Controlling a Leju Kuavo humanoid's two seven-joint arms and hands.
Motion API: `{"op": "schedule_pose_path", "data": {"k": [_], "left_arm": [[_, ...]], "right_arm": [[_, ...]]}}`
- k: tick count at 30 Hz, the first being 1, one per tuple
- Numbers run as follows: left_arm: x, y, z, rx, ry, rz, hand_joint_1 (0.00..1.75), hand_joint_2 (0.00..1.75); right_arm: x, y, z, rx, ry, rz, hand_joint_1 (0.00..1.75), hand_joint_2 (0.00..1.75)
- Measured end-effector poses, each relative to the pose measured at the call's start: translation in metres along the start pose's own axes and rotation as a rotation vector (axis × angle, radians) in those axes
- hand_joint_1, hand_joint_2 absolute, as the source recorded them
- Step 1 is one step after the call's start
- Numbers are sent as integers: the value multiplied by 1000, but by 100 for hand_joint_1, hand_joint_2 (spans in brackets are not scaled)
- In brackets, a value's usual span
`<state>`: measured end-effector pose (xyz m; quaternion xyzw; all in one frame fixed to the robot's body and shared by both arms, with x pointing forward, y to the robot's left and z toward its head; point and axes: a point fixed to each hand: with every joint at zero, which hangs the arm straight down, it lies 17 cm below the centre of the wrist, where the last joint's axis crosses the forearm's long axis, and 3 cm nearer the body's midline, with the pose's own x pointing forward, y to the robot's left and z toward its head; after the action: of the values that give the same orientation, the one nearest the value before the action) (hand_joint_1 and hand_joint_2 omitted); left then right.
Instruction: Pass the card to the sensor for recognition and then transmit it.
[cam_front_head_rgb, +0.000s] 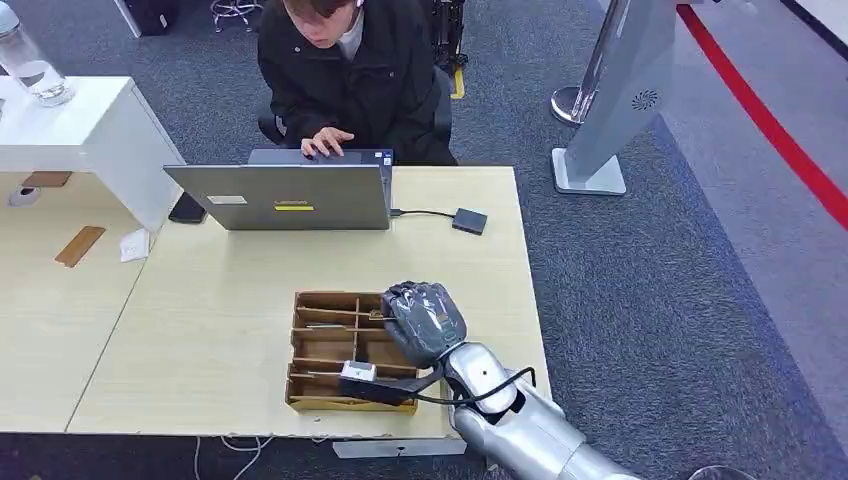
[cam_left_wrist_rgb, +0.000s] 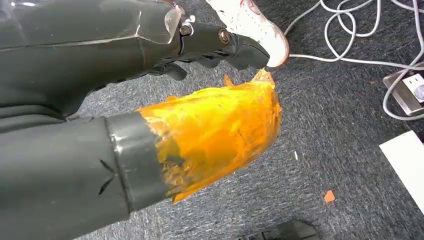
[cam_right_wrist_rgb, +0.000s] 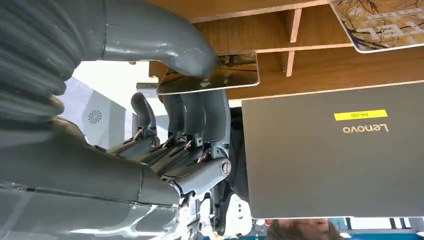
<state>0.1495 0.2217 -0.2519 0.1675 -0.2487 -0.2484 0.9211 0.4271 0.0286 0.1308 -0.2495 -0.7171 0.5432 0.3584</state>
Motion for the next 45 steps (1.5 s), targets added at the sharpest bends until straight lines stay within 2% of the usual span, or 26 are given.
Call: {"op": "schedule_pose_path", "data": {"k": [2, 6, 8, 20, 45], "left_arm": [[0, 0, 0, 0, 0, 0, 0, 0], [0, 0, 0, 1, 0, 0, 0, 0], [0, 0, 0, 1, -1, -1, 0, 0], [0, 1, 0, 12, -1, 9, 0, 0], [-2, 4, 0, 27, 4, 27, 0, 0]], "right_arm": [[0, 0, 0, 0, 0, 0, 134, 175], [0, 0, 0, -1, 0, -1, 166, 175], [0, -2, 0, -9, -2, -2, 175, 175], [27, -59, 4, -256, -75, -19, 175, 175], [62, -148, 28, -522, -188, -51, 175, 175]]}}
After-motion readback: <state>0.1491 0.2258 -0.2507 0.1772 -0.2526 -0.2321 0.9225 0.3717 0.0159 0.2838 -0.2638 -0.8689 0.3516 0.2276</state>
